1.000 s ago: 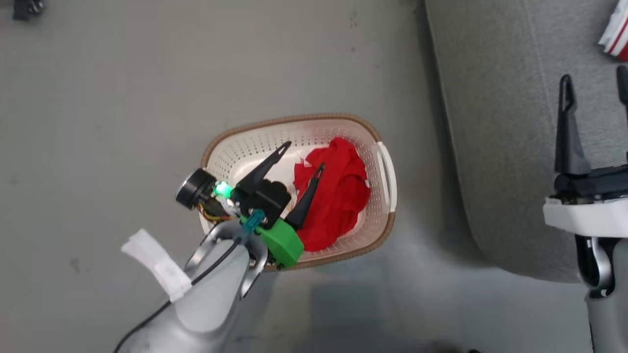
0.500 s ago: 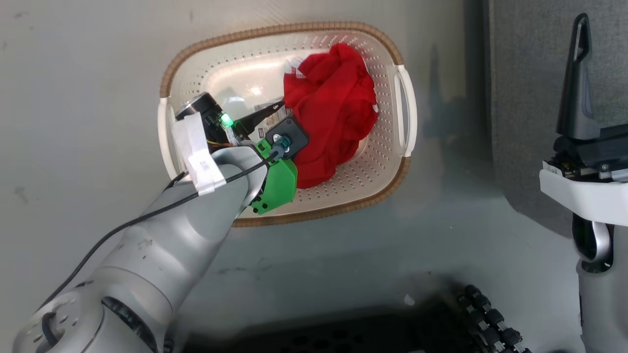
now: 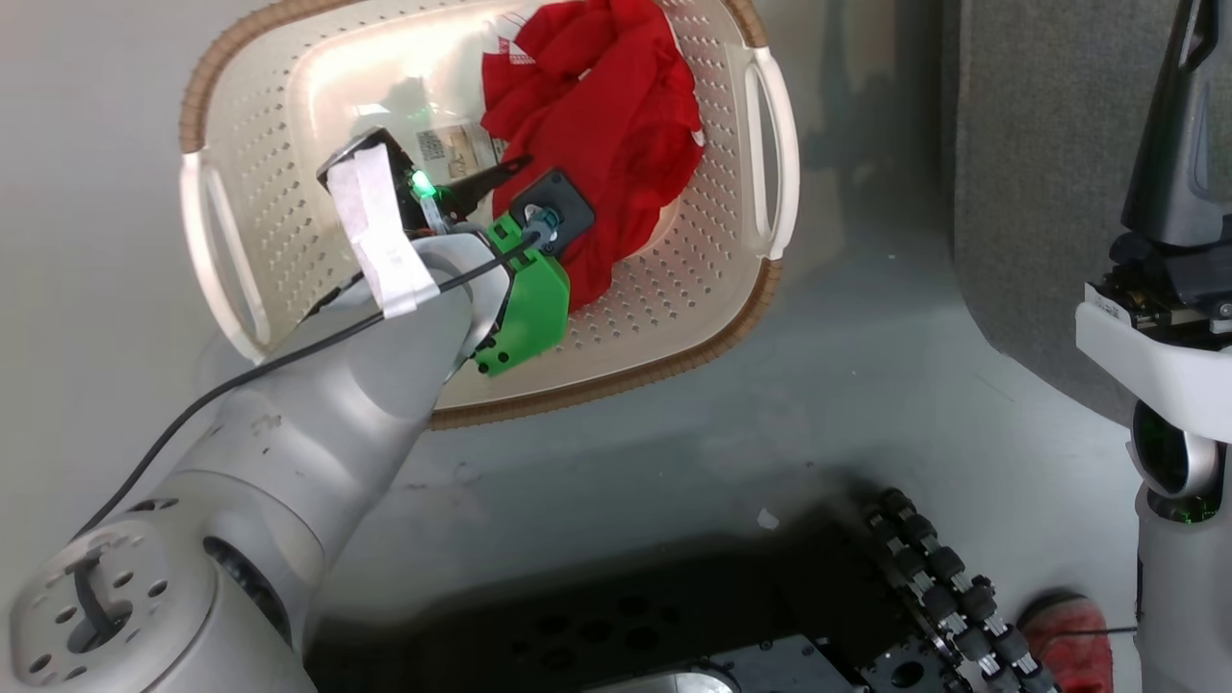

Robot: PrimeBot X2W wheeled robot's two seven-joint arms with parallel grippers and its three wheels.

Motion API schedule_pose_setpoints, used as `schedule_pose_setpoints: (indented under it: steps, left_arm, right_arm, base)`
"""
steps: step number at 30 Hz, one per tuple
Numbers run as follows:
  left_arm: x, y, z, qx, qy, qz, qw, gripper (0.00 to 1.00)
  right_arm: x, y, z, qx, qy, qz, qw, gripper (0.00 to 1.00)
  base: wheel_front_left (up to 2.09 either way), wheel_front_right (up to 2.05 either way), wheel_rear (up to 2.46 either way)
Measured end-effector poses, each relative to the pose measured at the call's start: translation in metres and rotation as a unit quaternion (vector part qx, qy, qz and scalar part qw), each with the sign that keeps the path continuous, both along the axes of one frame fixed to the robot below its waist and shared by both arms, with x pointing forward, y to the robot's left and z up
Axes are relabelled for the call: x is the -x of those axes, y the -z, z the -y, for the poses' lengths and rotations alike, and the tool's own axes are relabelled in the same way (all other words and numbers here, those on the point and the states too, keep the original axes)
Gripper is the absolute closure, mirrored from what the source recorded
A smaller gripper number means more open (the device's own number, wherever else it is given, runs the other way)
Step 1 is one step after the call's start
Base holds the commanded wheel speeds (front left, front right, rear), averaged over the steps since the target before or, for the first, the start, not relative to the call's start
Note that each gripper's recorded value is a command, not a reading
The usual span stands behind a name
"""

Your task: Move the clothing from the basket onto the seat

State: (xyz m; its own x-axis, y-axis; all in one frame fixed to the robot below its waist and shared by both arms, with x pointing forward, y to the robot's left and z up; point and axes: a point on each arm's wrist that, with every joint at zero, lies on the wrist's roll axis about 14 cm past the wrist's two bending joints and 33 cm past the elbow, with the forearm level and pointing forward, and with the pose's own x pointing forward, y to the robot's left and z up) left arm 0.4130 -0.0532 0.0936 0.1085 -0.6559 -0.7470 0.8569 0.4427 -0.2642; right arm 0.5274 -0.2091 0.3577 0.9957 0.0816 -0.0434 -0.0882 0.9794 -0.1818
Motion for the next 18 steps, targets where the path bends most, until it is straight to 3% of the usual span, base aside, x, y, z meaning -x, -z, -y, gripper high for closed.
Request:
schedule_pose_setpoints:
  steps: [10, 18]
  left_arm:
    - [0.014, 0.032, -0.025, -0.080, 0.011, -0.045, 0.996, 0.00]
    - [0.038, 0.037, -0.032, -0.111, 0.032, -0.078, 0.990, 0.00]
  right_arm:
    - [0.005, 0.014, 0.003, 0.004, 0.005, -0.018, 1.000, 0.00]
    - [0.005, 0.013, 0.002, 0.002, 0.004, -0.016, 1.000, 0.00]
  base:
    - [0.00, 0.00, 0.00]
    - [0.00, 0.00, 0.00]
